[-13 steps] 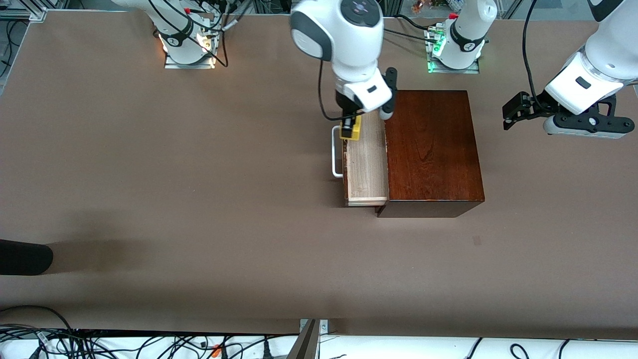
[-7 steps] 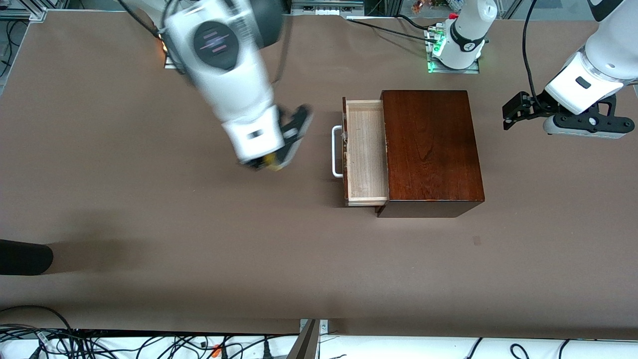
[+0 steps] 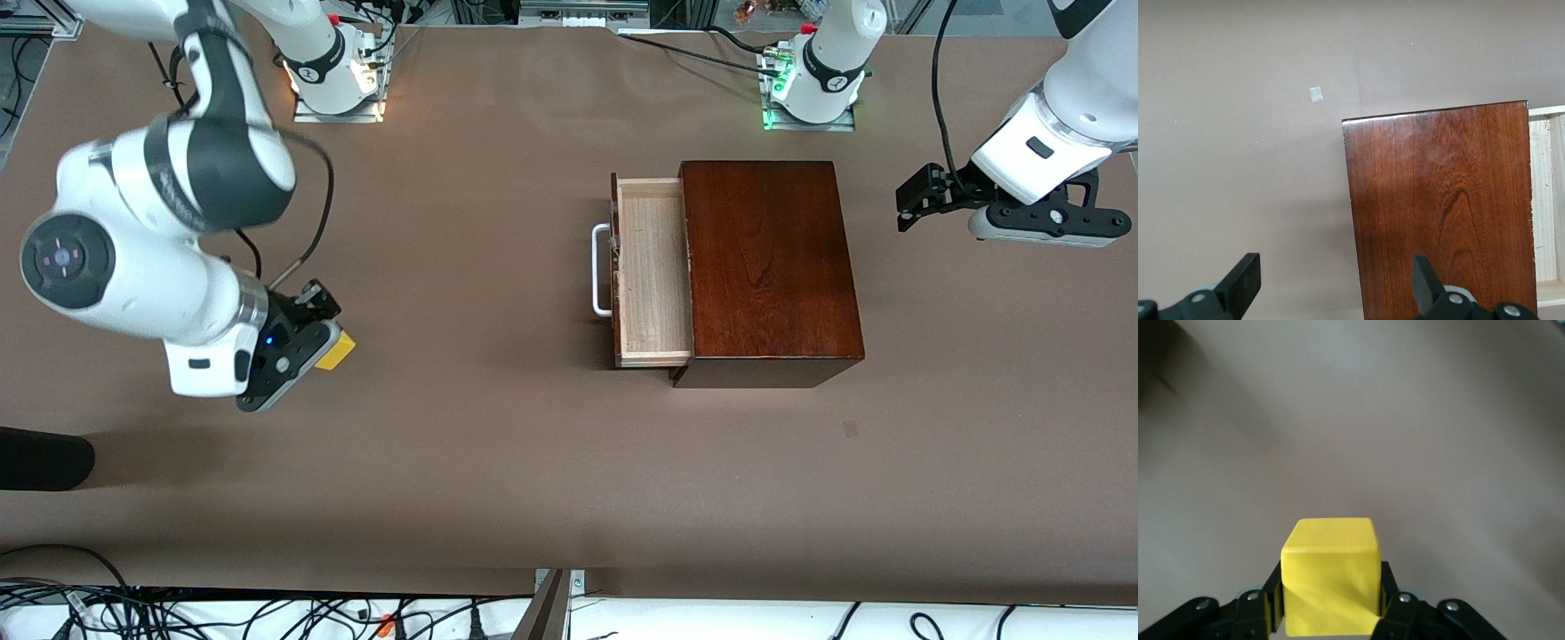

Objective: Open drawer, take yellow block, close drawer
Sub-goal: 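Carry the yellow cube away from the box with the right gripper, then set the cube on the table while the left gripper reaches the handle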

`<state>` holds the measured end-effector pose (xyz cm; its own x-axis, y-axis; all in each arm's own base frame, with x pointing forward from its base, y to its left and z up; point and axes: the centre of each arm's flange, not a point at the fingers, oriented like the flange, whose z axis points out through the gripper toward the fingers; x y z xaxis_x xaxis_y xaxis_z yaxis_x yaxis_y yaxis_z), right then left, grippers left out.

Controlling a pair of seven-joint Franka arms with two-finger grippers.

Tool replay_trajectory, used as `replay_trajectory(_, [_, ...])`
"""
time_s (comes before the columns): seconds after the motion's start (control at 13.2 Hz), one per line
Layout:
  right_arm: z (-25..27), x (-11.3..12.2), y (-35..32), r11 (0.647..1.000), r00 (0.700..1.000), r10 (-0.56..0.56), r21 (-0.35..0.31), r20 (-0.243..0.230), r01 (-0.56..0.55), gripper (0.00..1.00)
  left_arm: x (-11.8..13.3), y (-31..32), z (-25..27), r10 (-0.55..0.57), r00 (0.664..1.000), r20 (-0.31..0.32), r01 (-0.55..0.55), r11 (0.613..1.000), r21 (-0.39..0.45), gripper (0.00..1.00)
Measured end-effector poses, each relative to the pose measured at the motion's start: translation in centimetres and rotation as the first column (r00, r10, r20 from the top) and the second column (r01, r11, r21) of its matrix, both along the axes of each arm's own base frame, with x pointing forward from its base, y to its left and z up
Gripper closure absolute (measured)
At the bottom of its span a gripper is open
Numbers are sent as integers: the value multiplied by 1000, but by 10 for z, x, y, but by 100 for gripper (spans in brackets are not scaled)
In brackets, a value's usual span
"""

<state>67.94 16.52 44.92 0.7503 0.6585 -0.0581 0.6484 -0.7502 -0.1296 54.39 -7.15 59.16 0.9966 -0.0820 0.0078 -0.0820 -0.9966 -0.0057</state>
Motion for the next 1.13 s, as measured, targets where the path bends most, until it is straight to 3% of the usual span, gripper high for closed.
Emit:
replay_trajectory(0.23, [-44,-24,-20,981,980,-189,-45,-60,187,44,0,0,0,0,1000,-3,0,1000,0,0])
replay_trajectory(0.83, [-171,-97,-75,870,870,-488,-121,-70,479,44,-1,-1,-1,-1,1000,-7,1,1000,1,0])
replay_trajectory(1.13, [-224,-115,-97,823,827,-561,-133,-38,552,44,-1,-30,-25,-53,995,-85,54,998,9,0])
